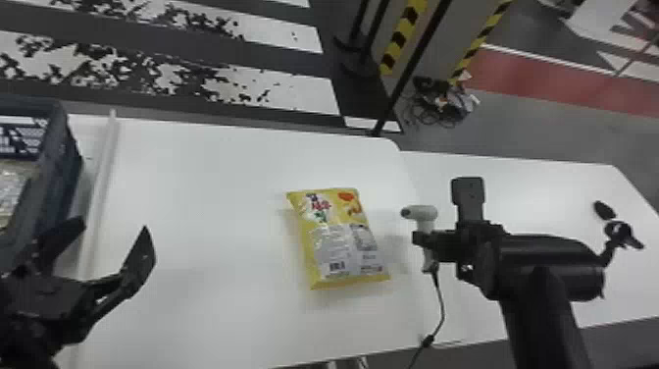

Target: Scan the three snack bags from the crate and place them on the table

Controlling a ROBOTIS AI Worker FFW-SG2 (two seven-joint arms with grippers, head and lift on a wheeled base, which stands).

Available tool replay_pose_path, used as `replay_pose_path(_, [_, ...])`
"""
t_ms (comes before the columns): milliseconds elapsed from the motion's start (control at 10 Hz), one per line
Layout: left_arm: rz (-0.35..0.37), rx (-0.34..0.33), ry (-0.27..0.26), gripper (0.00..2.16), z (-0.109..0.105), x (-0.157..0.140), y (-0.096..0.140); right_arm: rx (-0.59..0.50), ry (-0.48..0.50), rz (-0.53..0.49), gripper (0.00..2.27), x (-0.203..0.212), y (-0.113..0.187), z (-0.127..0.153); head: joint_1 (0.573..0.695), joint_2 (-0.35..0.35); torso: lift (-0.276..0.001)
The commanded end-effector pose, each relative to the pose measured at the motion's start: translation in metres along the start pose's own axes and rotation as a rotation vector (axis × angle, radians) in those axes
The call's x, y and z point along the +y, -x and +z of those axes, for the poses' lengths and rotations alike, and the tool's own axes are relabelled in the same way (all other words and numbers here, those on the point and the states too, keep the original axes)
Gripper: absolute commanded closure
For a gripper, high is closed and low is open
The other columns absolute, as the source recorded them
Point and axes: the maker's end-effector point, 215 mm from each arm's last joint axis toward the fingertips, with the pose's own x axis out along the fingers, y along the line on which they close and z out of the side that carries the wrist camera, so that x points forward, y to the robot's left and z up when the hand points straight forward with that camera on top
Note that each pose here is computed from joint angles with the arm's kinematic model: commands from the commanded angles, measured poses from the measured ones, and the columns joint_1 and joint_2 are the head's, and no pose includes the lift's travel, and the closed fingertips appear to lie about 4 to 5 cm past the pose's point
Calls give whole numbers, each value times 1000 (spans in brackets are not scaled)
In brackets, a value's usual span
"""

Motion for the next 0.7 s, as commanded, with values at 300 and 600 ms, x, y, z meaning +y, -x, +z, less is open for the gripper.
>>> replay_pose_path(300, [2,1,1,80,-1,1,0,10,14,2,2253,-1,-28,-4,695,-350,-62])
replay_pose_path(600, [2,1,1,80,-1,1,0,27,20,5,2044,2,-35,-13,695,-350,-62])
